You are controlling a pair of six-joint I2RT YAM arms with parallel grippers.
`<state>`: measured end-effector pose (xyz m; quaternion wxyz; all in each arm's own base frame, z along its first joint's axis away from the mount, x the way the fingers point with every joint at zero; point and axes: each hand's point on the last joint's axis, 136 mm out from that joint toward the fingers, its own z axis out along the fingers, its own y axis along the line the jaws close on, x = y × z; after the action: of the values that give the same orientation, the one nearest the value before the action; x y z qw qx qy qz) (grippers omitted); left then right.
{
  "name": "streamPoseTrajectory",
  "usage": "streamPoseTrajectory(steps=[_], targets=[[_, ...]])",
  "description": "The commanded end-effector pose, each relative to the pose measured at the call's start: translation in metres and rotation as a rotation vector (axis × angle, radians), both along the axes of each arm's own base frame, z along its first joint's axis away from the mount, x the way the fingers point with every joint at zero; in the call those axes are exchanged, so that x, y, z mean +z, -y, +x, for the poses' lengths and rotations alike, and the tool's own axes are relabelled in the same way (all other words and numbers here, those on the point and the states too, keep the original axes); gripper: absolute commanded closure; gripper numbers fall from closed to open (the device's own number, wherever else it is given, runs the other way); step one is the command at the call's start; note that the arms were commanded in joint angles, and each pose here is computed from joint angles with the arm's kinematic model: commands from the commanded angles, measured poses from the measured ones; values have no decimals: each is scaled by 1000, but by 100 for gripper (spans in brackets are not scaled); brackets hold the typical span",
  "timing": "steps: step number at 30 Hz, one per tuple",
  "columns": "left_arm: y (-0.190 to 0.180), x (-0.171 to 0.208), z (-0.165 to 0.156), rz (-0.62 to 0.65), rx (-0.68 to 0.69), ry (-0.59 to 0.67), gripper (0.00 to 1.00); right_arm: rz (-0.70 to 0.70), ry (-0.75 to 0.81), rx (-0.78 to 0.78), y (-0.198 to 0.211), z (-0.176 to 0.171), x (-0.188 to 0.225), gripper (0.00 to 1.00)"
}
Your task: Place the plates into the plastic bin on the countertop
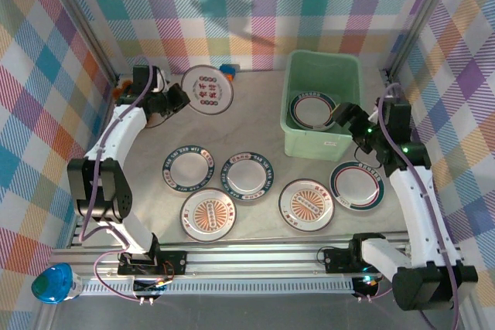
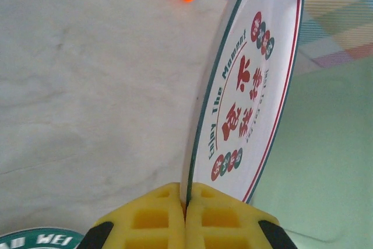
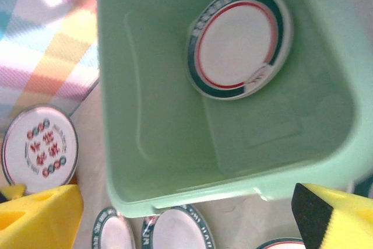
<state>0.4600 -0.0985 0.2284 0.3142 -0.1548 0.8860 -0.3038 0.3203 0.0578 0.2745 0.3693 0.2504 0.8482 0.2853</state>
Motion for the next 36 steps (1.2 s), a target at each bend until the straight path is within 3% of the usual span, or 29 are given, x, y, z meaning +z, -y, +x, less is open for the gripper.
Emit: streamPoseTrajectory(steps=[1, 8, 13, 23, 36], targets=[[26, 74, -4, -65, -63, 169, 100, 60, 148, 179, -32, 13, 42, 9], [89, 128, -10, -166, -222, 280, 100, 89, 232, 391, -82, 23, 70, 15], [136, 145, -13, -253, -326, 297, 100, 94, 268, 446, -104, 30, 75, 22], [189, 152, -24, -346, -441, 299, 100, 117, 321, 426, -113, 55, 77, 31], [212, 154, -39, -378, -496, 281, 100, 126, 325, 295, -104, 92, 69, 51]])
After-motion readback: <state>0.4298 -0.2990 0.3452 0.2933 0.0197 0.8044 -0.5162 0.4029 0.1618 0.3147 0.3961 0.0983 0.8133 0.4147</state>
